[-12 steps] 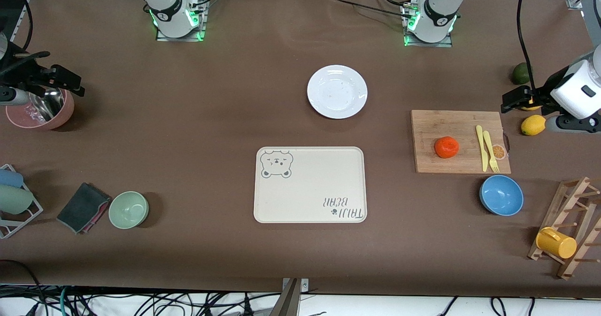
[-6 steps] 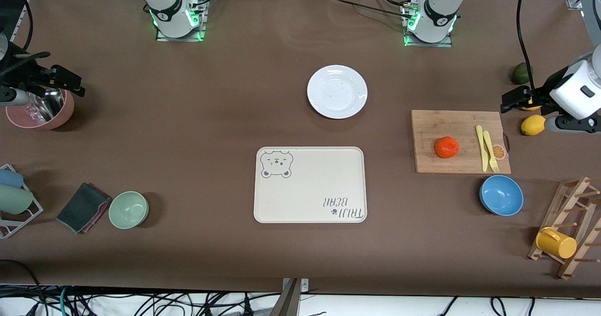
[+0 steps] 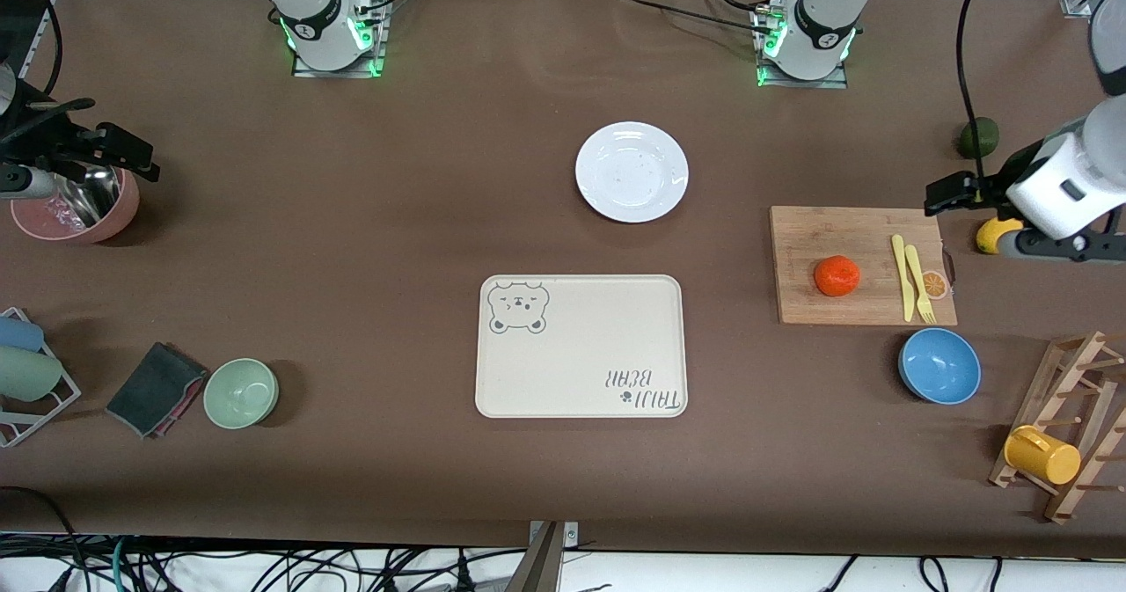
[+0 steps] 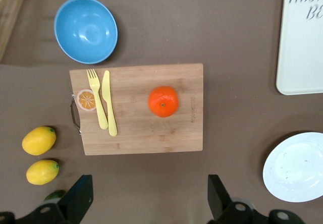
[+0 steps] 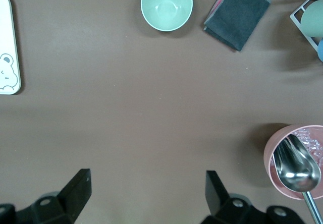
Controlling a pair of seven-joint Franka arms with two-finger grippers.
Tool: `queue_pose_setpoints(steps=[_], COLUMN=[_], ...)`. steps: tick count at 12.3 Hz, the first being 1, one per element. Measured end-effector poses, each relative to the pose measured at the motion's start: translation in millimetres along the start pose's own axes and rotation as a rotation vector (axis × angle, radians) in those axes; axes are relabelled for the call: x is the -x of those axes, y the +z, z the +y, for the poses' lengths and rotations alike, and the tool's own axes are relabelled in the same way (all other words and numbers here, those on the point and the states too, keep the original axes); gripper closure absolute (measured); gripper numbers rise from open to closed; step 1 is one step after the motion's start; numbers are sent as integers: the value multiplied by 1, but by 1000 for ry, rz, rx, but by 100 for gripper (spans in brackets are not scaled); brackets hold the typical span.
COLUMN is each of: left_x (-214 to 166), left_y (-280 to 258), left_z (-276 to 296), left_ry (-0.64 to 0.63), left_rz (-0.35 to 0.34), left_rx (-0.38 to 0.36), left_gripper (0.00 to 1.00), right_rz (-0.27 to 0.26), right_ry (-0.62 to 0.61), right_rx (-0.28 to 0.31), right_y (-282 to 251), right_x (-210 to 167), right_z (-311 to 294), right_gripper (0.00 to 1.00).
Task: Place orange and plate with both arms
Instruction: 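Move the left gripper down over the orange on the cutting board, then close the left gripper on the orange and lift it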
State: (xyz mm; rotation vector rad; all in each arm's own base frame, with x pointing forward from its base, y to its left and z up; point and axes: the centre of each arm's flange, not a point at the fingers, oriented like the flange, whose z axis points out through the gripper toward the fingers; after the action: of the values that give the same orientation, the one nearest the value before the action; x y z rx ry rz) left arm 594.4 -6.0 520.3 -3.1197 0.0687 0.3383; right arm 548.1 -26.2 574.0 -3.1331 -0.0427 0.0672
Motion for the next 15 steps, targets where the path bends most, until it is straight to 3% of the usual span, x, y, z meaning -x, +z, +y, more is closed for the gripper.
queue_pose_setpoints(steps=[3,4,9,15], left_x=[-42,-55,-64,-46], left_y=[92,119,228,285], left_z=[4,4,3,-1], left_ry=[10,12,20,0], left_rz=[-148,-162,-91,-58], left_rx=[1,-6,-20,-17], left_gripper=[0,0,0,0], right_rz=[0,0,0,0], right_ry=[0,0,0,0], right_rx=[0,0,0,0], right_y=[0,0,0,0], right_x=[-1,-1,-1,-1], right_z=[0,0,0,0], right_gripper=[0,0,0,0])
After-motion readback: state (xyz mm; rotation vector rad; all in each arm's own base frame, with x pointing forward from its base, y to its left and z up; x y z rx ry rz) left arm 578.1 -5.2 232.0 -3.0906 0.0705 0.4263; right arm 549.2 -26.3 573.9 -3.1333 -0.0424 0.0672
